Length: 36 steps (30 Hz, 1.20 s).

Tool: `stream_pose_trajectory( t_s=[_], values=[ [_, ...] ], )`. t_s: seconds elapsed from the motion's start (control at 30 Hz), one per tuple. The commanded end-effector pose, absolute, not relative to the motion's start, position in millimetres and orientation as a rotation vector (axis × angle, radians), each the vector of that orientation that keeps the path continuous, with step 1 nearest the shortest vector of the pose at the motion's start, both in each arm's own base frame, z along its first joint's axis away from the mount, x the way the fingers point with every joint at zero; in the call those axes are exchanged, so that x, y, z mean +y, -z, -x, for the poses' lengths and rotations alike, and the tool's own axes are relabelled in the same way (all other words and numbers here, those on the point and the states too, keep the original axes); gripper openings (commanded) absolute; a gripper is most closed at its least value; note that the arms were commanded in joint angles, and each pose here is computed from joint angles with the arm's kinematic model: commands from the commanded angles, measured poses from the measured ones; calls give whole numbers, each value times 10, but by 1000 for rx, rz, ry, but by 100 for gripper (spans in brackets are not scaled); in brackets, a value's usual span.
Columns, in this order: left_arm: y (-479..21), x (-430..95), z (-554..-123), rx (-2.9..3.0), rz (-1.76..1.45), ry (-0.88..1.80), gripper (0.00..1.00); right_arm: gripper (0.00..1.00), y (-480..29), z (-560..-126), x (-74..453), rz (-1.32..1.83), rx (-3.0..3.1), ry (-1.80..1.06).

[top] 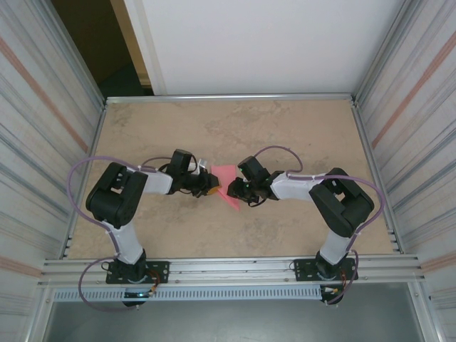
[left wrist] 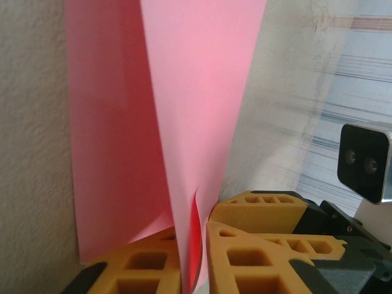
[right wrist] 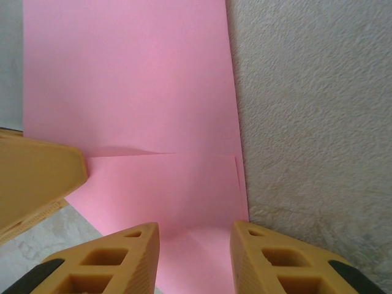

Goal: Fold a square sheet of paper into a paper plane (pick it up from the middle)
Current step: Fourth fold the wing at the center of the table.

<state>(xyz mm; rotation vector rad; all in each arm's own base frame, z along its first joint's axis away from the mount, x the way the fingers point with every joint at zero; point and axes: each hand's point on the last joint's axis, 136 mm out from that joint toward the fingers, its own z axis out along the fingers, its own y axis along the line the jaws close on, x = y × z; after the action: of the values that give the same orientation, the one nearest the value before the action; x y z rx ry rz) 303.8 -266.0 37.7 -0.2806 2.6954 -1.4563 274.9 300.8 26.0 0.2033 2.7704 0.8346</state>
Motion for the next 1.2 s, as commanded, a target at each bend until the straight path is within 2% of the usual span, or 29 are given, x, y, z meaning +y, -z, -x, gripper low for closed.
stream_pose_trajectory(
  t_s=[0.0, 0.27, 0.47, 0.57, 0.77, 1.17],
  values=[
    [-444, -2672, -3066, 2690, 253, 1466, 10, 37, -356, -2810, 3015, -135, 2734, -831],
    [-567, -2532, -3155, 2670, 343, 1361, 6, 56, -736, -2960, 2922, 78, 2545, -745],
    [-643, -2348, -3225, 2654, 473, 1205, 7, 62, -832, -2935, 2999, 410, 2391, -536],
    [-631, -2293, -3251, 2649, 528, 1158, 7, 59, -811, -2881, 3134, 562, 2328, -492],
    [-582, -2297, -3260, 2666, 565, 1122, 7, 44, -651, -2774, 3419, 736, 2293, -510],
    [-586, -2356, -3236, 2683, 566, 1152, 8, 42, -451, -2810, 3500, 764, 2319, -465]
  ],
)
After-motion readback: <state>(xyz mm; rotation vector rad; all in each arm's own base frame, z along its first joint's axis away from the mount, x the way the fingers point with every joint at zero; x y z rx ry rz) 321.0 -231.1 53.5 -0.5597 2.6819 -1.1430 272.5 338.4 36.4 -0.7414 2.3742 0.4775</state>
